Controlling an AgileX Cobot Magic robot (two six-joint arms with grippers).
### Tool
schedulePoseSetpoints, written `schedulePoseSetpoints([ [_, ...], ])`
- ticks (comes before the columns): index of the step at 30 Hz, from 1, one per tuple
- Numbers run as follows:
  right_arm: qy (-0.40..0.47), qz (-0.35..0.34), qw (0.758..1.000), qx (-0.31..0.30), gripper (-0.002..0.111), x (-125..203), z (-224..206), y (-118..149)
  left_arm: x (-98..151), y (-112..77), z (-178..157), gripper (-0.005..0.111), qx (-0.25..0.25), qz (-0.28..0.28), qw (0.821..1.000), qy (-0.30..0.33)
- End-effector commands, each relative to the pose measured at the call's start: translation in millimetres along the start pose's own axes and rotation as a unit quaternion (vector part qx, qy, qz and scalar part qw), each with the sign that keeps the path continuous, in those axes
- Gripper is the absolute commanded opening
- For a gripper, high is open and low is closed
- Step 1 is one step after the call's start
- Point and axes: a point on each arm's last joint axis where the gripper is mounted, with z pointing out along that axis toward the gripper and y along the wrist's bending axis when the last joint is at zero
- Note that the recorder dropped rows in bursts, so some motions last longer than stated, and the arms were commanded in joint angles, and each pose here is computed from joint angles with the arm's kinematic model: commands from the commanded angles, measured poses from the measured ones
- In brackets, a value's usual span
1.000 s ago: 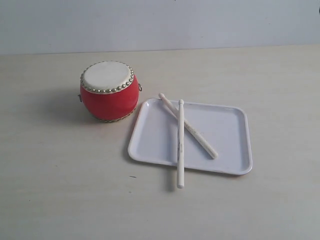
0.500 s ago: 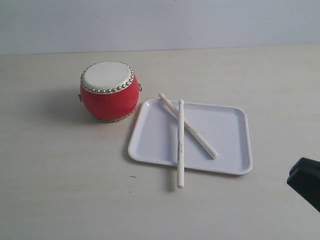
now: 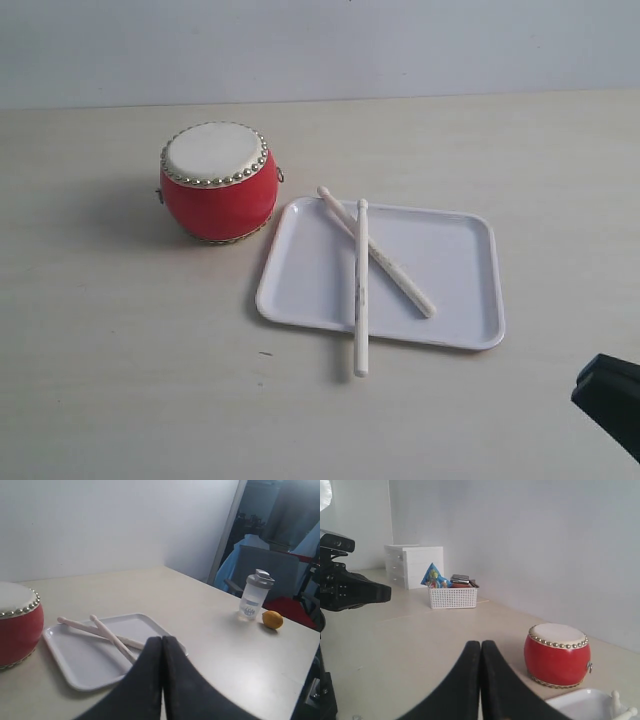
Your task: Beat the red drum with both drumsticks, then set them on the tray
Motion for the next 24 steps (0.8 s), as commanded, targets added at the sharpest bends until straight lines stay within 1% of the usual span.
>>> schedulePoseSetpoints([
  [1, 0.008, 0.010, 1.000, 0.001, 0.000, 2.7, -0.1, -0.2, 0.9, -1.2, -0.5, 0.000, 0.008, -0.004, 1.000, 0.001],
  [21, 0.008, 0.009, 1.000, 0.001, 0.000, 2.7, -0.1, -0.2, 1.0, -1.2, -0.5, 0.000, 0.008, -0.002, 1.000, 0.001],
  [24, 0.008, 0.009, 1.000, 0.001, 0.000, 2.7, -0.1, -0.2, 1.4, -0.8, -0.5, 0.000, 0.006, 0.012, 1.000, 0.004],
])
